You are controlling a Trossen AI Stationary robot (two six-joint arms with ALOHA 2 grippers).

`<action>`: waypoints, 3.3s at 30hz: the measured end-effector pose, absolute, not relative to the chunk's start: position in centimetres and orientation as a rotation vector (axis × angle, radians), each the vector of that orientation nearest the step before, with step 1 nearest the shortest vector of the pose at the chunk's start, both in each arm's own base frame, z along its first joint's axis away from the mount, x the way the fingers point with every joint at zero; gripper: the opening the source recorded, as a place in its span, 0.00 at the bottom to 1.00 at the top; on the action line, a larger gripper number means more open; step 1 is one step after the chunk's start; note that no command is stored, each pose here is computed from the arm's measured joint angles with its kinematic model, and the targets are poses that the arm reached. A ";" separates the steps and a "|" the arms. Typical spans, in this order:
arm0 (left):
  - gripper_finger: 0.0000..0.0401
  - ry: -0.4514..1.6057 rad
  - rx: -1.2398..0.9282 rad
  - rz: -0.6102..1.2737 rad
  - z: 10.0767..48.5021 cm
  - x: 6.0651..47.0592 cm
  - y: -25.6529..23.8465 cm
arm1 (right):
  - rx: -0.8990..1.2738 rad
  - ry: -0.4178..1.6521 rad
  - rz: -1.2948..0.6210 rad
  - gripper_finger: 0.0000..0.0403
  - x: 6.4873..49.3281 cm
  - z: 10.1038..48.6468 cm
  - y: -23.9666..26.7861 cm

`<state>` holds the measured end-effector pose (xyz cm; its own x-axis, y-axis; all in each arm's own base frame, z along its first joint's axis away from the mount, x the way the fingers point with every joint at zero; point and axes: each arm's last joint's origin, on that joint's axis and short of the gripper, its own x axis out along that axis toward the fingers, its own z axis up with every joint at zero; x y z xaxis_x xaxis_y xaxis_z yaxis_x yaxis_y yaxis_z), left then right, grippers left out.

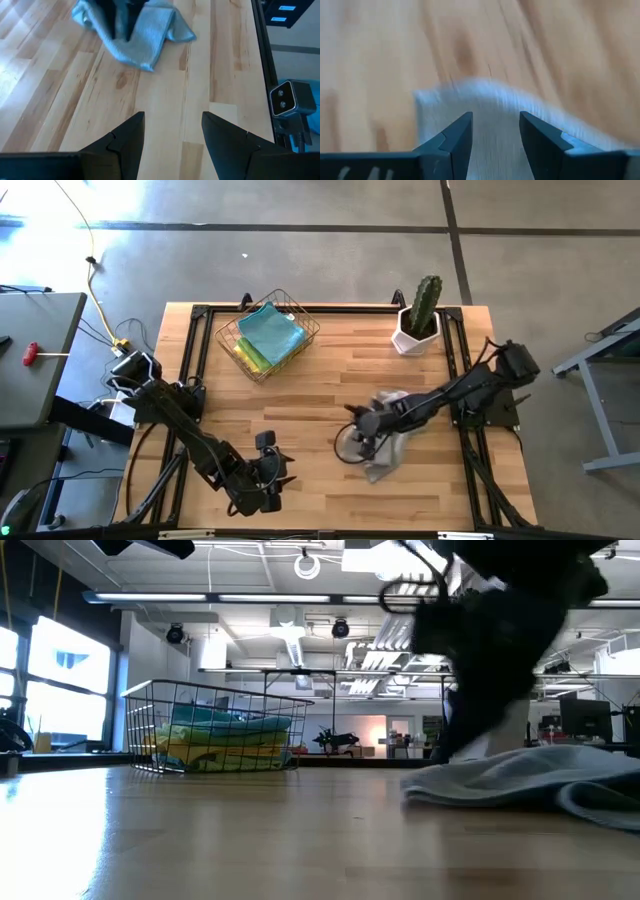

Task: Fold microfiber towels
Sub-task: Fold the gray microfiber towel

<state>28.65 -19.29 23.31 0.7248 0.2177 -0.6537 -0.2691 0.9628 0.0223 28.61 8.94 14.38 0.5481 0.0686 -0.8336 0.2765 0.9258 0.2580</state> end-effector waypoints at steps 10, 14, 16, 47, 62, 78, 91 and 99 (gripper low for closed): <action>0.46 0.730 -0.073 0.261 23.2 28.6 -19.3 | 0.492 0.867 -0.042 0.38 28.7 17.4 8.7; 0.46 0.739 -0.047 0.258 23.2 28.5 -19.2 | 0.557 1.022 -0.211 0.38 26.8 16.6 9.1; 0.46 0.741 -0.036 0.254 23.2 28.5 -19.2 | 0.556 1.023 -0.301 0.38 26.6 16.2 8.8; 0.46 0.810 0.183 0.152 22.7 29.7 -17.8 | 0.483 0.740 0.031 0.34 30.5 16.9 9.0; 0.46 0.898 0.323 -0.048 15.8 36.7 -13.2 | 0.602 0.933 -0.180 0.44 25.7 14.7 15.8; 0.46 0.994 0.201 -0.098 12.7 38.9 -7.9 | 0.596 0.945 -0.148 0.44 25.8 15.6 18.7; 0.42 1.051 0.166 -0.060 12.0 38.7 -7.4 | 0.448 1.149 -0.238 0.44 27.9 13.6 21.3; 0.23 1.079 0.147 -0.087 11.8 38.5 -7.4 | 0.336 1.271 -0.335 0.44 27.9 13.1 21.3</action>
<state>38.46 -7.44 11.85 0.4697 0.0008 -0.8828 0.1426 0.9868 0.0768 27.89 21.32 13.07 0.2604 -0.0585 -0.9637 0.4243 0.9035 0.0598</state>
